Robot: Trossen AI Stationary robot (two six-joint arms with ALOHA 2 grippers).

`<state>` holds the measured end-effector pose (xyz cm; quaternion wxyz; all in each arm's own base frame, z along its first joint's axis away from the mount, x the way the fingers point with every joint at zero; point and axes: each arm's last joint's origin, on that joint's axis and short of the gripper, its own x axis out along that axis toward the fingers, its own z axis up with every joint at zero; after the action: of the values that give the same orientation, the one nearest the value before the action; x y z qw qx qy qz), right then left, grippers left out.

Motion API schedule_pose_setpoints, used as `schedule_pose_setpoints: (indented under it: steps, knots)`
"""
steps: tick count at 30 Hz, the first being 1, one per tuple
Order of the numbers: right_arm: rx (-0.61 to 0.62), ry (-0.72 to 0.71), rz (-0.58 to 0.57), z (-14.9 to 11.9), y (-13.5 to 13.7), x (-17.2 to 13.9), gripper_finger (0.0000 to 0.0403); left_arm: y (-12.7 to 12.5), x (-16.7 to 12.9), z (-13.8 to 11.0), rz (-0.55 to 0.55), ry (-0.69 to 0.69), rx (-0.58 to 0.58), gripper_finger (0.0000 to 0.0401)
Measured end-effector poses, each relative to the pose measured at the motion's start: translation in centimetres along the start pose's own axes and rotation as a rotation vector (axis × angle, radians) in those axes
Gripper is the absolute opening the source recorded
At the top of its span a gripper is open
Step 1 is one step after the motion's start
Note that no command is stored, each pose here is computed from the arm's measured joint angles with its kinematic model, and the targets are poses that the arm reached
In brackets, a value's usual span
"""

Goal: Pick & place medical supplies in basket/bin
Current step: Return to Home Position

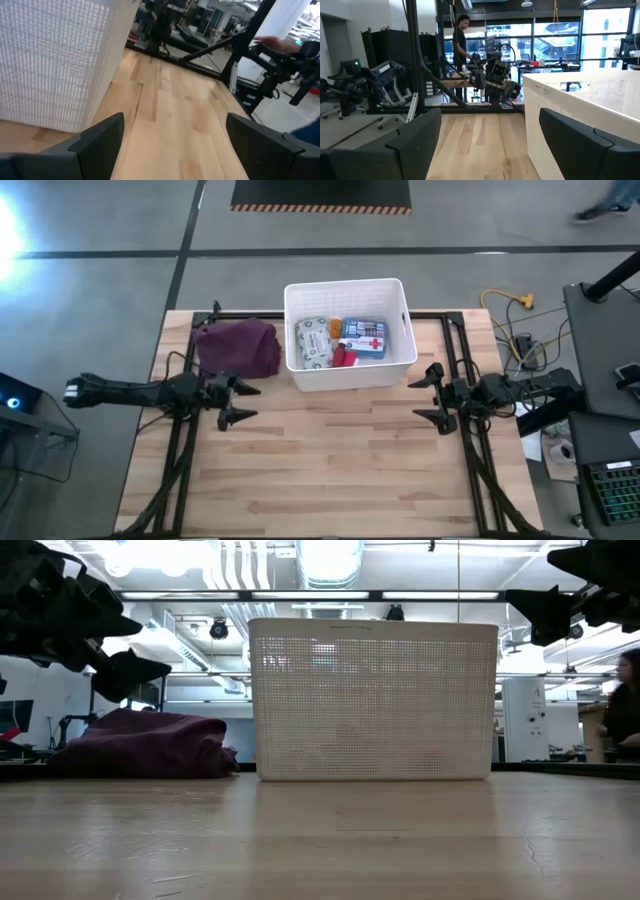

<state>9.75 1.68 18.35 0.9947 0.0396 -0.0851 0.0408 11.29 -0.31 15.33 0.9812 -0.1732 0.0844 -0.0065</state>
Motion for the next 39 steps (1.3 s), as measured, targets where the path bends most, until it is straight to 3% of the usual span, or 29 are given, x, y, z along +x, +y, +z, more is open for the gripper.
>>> schedule_pose_setpoints:
  steps: [13,39]
  knots:
    - [-0.015,-0.067,-0.094,0.7,-1.0,-0.3,0.0327,0.2,0.5,-0.6,0.027,0.073,-0.002,0.0332]
    - [-0.017,-0.043,-0.058,0.4,-0.8,-0.2,0.0327,0.3,0.6,-0.9,0.036,0.099,-0.002,0.0332]
